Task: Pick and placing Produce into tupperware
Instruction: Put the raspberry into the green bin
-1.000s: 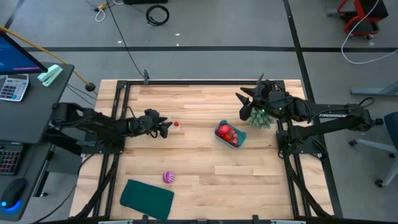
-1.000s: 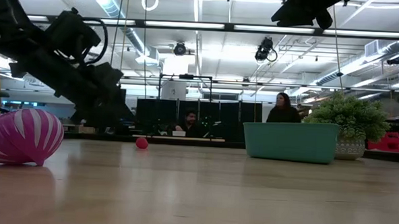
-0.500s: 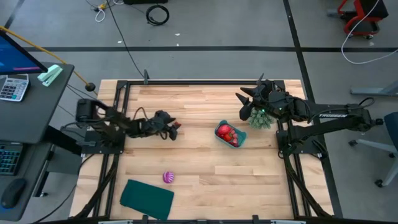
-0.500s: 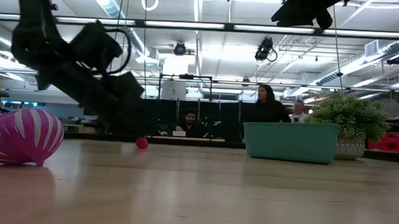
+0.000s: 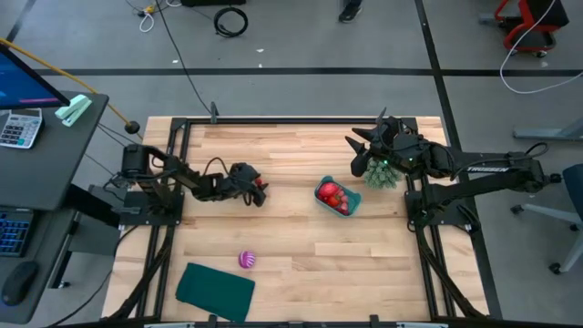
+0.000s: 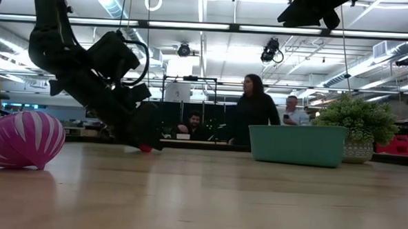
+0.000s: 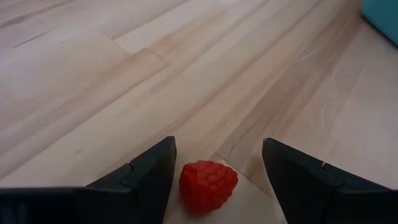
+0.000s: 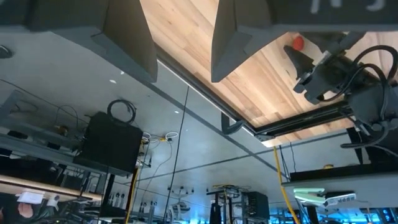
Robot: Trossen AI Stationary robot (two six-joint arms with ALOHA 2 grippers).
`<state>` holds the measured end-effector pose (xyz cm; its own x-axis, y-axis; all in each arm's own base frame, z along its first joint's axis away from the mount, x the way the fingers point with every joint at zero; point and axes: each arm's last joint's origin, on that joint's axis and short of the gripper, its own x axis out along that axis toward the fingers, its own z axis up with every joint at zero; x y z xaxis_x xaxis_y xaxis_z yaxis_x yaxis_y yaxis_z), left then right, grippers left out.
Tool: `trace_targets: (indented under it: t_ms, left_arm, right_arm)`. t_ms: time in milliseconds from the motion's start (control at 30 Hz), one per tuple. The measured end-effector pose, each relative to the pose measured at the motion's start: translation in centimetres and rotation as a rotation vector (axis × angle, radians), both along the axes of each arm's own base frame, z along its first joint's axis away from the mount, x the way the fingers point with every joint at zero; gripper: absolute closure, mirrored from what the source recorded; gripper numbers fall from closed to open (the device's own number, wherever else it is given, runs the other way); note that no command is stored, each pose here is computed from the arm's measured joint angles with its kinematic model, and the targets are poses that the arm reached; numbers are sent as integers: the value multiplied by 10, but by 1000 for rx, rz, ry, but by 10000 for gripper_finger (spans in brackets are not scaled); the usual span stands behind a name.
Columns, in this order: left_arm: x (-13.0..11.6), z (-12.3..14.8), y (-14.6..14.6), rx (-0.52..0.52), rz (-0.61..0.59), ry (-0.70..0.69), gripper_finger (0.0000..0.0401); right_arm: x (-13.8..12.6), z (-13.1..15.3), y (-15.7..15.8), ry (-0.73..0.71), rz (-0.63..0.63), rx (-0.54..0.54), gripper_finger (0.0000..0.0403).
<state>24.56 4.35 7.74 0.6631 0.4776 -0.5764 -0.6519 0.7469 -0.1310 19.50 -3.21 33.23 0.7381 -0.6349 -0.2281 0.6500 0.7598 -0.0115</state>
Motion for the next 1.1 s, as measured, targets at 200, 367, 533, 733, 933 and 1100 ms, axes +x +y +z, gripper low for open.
trace_targets:
  t_ms: [200, 367, 533, 733, 933, 1100]
  left_arm:
    - [-1, -2, -4, -37, 20, 4, 169]
    - [-2, -3, -5, -45, 35, 8, 212]
    - [-3, -4, -5, -44, 43, 12, 273]
    - [-3, -4, -5, -63, 56, -3, 287]
    - [2, 2, -5, -75, 35, -105, 272]
    - [6, 6, -8, -113, -31, -158, 290]
  right_arm:
    - [0, 0, 0, 0, 0, 0, 243]
    - [0, 0, 0, 0, 0, 0, 243]
    - [0, 0, 0, 0, 0, 0, 243]
    - [0, 0, 0, 0, 0, 0, 243]
    - [0, 0, 0, 0, 0, 0, 243]
    - [0, 0, 0, 0, 0, 0, 243]
